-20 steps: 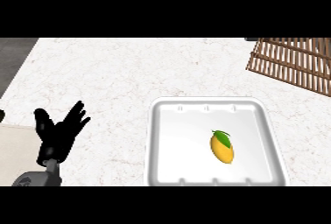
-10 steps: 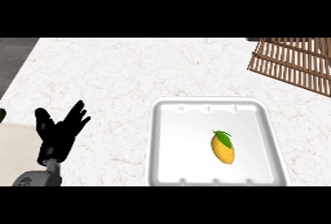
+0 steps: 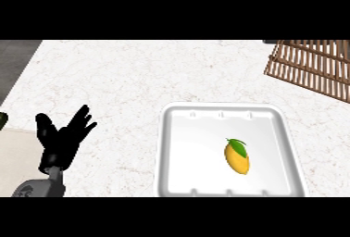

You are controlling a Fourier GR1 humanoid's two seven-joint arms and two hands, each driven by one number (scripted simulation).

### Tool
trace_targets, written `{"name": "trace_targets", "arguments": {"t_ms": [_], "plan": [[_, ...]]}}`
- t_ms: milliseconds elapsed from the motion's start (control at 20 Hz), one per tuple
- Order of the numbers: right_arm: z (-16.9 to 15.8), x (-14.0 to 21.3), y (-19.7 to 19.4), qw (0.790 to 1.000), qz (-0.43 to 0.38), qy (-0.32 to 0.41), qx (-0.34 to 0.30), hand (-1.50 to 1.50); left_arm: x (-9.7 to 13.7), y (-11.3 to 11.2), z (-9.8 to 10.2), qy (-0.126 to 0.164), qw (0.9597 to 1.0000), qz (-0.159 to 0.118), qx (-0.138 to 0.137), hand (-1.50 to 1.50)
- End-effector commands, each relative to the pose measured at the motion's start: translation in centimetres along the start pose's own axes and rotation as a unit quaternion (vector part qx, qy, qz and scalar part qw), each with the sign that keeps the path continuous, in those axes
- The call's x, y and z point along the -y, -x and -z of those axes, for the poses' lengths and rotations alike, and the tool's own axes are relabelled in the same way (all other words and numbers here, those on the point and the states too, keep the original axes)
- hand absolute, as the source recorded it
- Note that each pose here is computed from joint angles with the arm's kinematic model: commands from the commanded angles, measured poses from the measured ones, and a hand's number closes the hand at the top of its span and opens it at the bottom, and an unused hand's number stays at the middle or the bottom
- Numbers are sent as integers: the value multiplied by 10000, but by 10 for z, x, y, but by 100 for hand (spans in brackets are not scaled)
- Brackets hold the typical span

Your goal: Pick the can from the tray and place it in the tiered shelf

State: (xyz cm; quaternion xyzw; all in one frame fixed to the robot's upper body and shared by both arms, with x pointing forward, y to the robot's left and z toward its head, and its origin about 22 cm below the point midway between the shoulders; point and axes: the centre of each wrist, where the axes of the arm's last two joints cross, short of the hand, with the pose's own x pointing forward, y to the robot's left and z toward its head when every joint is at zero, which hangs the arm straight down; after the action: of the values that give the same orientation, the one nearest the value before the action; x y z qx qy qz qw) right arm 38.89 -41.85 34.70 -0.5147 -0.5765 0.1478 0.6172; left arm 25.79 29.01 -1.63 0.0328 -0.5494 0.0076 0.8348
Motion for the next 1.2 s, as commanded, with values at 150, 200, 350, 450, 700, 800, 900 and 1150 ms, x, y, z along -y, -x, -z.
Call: {"name": "trace_targets", "arguments": {"t_ms": [150, 200, 350, 450, 700, 800, 900, 1150], "plan": [[14, -15, 22, 9996, -203, 178, 0, 150, 2, 14, 1, 61, 9998, 2, -206, 0], [16, -19, 17, 9997, -106, 159, -130, 150, -2, 7, 5, 18, 9999, 2, -137, 0], [17, -17, 14, 9996, -79, 263, 66, 150, 17, 13, -3, 58, 9996, -55, -261, 0], [19, -6, 24, 9997, 42, 247, 60, 150, 13, 2, 7, 80, 9998, 48, -158, 0], [21, -16, 18, 9994, 72, 132, 326, 150, -7, 18, 10, 14, 9999, 35, -141, 0], [20, -31, 30, 9996, -19, 63, 291, 150, 12, 0, -5, 24, 9999, 2, -160, 0], [21, -1, 27, 9996, -83, 95, 258, 150, 8, -1, 9, -23, 9999, 127, -100, 0], [23, -10, 17, 9961, 781, 397, -133, 150, 9, 11, 6, 16, 10000, -13, -83, 0]]}}
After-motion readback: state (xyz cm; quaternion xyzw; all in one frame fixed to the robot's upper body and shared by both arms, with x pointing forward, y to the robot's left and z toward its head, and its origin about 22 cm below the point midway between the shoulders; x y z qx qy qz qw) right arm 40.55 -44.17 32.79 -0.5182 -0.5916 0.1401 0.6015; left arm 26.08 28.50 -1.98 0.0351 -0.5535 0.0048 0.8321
